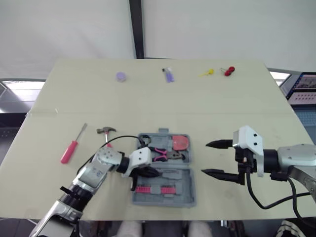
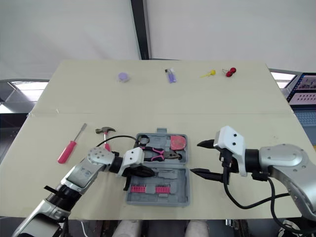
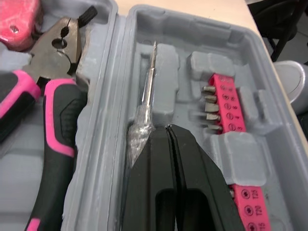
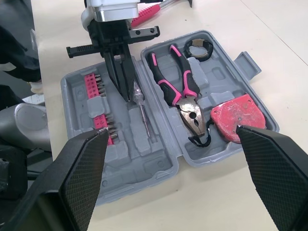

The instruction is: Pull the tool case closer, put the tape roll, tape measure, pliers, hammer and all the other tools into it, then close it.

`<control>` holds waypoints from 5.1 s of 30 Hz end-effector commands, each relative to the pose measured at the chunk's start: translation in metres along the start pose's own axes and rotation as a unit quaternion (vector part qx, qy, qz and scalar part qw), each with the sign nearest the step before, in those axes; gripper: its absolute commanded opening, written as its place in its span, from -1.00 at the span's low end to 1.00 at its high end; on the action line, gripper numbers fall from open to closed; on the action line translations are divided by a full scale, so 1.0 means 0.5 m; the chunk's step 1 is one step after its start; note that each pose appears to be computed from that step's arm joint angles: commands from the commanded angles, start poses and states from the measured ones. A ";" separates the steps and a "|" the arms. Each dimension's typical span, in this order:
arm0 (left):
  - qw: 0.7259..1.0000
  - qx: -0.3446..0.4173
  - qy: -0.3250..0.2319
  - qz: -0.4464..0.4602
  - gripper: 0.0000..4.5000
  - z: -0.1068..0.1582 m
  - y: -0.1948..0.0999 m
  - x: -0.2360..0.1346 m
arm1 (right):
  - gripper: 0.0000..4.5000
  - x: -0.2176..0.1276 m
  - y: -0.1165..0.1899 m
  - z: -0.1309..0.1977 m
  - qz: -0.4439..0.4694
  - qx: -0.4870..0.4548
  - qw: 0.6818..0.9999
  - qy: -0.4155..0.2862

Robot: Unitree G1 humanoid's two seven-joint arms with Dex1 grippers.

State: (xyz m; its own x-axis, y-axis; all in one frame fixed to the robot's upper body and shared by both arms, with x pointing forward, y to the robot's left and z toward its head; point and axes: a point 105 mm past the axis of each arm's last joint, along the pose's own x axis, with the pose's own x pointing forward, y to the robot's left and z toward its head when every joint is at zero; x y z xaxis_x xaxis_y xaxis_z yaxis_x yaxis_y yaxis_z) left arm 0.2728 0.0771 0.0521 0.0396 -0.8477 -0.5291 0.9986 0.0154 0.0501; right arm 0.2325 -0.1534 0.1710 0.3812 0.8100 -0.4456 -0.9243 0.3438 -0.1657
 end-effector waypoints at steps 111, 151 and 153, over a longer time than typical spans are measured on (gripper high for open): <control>0.559 -0.246 -0.007 0.792 0.98 -0.277 -0.061 -0.681 | 1.00 -0.222 -0.258 -0.277 -0.444 0.129 0.883 -0.083; 0.626 -0.305 -0.173 0.697 0.98 -0.021 0.102 -0.264 | 1.00 0.127 -0.040 0.139 0.053 -0.075 0.982 -0.164; 0.605 -0.316 -0.157 0.714 0.98 -0.034 0.103 -0.270 | 1.00 0.121 -0.042 0.144 0.057 -0.082 0.982 -0.160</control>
State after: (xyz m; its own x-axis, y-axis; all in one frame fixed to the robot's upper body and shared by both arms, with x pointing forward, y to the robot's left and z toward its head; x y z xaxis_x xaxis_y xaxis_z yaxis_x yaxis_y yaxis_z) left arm 0.3206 0.1934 0.1010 0.9739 0.1500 -0.1704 -0.1747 0.9746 -0.1402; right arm 0.2794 -0.0782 0.2024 0.2626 0.9485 -0.1774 -0.9427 0.2129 -0.2569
